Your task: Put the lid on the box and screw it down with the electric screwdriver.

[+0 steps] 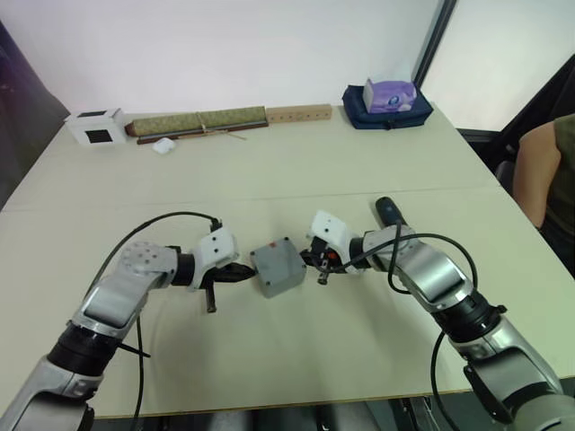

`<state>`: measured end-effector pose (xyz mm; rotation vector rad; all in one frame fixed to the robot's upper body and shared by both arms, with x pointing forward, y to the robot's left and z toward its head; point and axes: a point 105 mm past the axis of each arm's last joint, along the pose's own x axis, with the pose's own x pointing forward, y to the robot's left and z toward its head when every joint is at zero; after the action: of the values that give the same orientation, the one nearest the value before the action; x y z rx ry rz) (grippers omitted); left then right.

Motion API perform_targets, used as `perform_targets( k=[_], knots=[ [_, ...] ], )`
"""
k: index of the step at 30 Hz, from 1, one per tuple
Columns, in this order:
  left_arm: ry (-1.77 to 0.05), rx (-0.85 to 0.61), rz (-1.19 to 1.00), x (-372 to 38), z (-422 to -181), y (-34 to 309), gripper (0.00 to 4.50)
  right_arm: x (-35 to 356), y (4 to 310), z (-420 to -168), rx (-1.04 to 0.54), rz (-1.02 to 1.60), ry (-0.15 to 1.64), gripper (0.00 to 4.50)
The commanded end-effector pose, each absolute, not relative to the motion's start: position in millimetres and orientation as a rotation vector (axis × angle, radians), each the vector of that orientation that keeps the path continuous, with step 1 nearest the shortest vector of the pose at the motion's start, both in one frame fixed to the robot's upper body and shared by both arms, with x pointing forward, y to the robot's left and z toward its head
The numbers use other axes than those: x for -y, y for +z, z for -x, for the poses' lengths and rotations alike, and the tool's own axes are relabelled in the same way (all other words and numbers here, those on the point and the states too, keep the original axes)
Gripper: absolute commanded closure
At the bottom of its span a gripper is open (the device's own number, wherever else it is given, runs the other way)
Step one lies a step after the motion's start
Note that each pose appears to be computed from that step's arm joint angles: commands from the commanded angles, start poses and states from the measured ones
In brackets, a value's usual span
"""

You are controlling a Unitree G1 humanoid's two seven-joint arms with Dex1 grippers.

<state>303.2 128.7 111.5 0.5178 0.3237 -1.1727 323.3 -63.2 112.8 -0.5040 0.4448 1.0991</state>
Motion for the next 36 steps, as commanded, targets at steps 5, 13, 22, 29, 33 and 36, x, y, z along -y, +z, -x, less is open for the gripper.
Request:
perform_targets(
  k=[5,13,22,29,33,36],
  knots=[
    [-1.187,-0.246,-0.544,-120.5,-308.4,125.3,4.50,52.0,126.5,-308.6,-0.393,0.506,1.163,4.46],
    [-1.173,-0.257,-0.545,-133.6,-301.9,129.2,4.50,79.7,147.9,-323.0,-0.303,0.515,0.987,4.46],
    [-1.193,-0.159,-0.472,-129.7,-289.1,166.8,4.50,118.0,155.6,-350.7,-0.243,0.440,0.757,2.90],
    [-1.205,-0.114,-0.460,-119.1,-291.2,182.0,4.50,119.3,146.1,-363.4,-0.251,0.395,0.721,0.17],
    [-1.210,-0.110,-0.460,-116.6,-290.8,183.0,4.50,122.0,142.2,-369.8,-0.271,0.356,0.703,0.02],
    [-1.210,-0.109,-0.460,-115.8,-290.9,183.2,4.50,123.2,141.0,-372.1,-0.279,0.342,0.699,0.02]
  ],
)
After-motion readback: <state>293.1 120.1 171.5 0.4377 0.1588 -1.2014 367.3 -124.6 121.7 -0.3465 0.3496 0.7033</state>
